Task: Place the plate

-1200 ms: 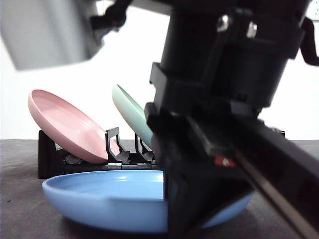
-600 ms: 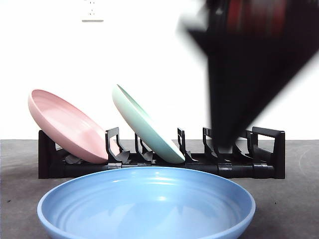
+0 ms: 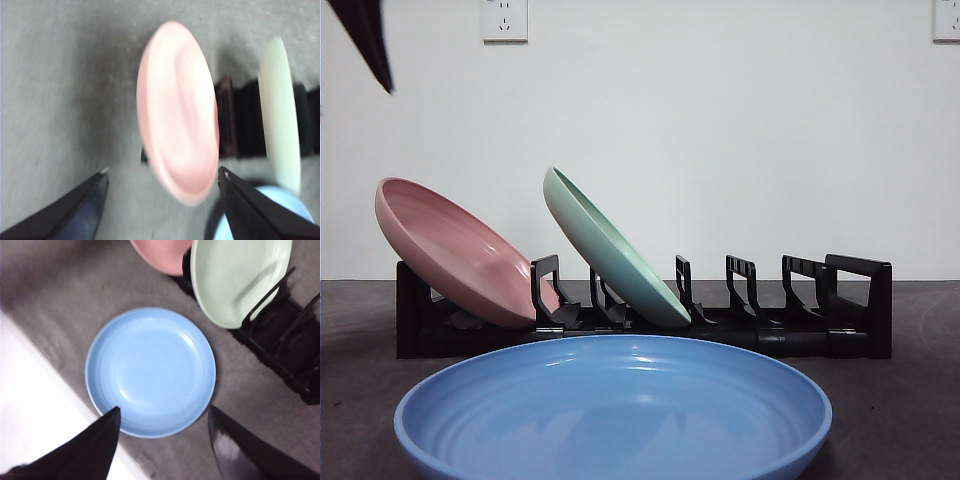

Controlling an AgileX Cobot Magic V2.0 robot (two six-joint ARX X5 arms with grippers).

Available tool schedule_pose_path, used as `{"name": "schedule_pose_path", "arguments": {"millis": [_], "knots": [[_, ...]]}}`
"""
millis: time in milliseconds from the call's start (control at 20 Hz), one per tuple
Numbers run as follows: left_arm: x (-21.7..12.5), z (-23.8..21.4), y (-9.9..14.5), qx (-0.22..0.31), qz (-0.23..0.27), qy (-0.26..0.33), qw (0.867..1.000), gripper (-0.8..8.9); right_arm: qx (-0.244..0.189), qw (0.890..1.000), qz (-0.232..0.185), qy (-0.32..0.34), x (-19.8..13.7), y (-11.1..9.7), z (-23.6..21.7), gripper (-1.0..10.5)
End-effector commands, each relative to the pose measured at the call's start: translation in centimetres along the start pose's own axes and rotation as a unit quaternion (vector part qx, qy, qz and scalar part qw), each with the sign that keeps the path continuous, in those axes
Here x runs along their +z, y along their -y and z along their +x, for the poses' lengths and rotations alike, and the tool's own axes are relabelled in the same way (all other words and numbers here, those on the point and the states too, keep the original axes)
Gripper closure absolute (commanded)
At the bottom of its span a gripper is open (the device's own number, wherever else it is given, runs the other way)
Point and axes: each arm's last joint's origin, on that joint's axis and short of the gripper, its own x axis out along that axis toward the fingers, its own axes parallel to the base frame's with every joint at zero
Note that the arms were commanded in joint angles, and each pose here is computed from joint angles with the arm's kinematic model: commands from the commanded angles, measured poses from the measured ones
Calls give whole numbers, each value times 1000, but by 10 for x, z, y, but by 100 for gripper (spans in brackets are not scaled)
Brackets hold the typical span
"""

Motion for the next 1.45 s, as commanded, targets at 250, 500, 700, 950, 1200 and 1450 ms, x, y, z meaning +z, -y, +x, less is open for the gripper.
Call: {"name": "schedule_pose_path", "arguments": {"millis": [250,500,700,950,1200,1450], "knots": [[42,61,0,14,-1,-51,999,471,6,1000,8,9,5,-3,-5,669],[42,93,-7,23,3,-90,996,475,3,1000,10,10,5,-3,-5,669],[44,95,-6,21,14,-85,996,699,3,1000,12,10,5,-3,-5,669],[45,93,-6,20,19,-82,996,795,2,1000,11,9,5,-3,-5,669],[54,75,-3,72,43,-79,993,795,-8,1000,12,12,5,-2,-5,669],[68,38,2,114,68,-77,988,795,-40,999,10,20,5,0,-5,669]]}}
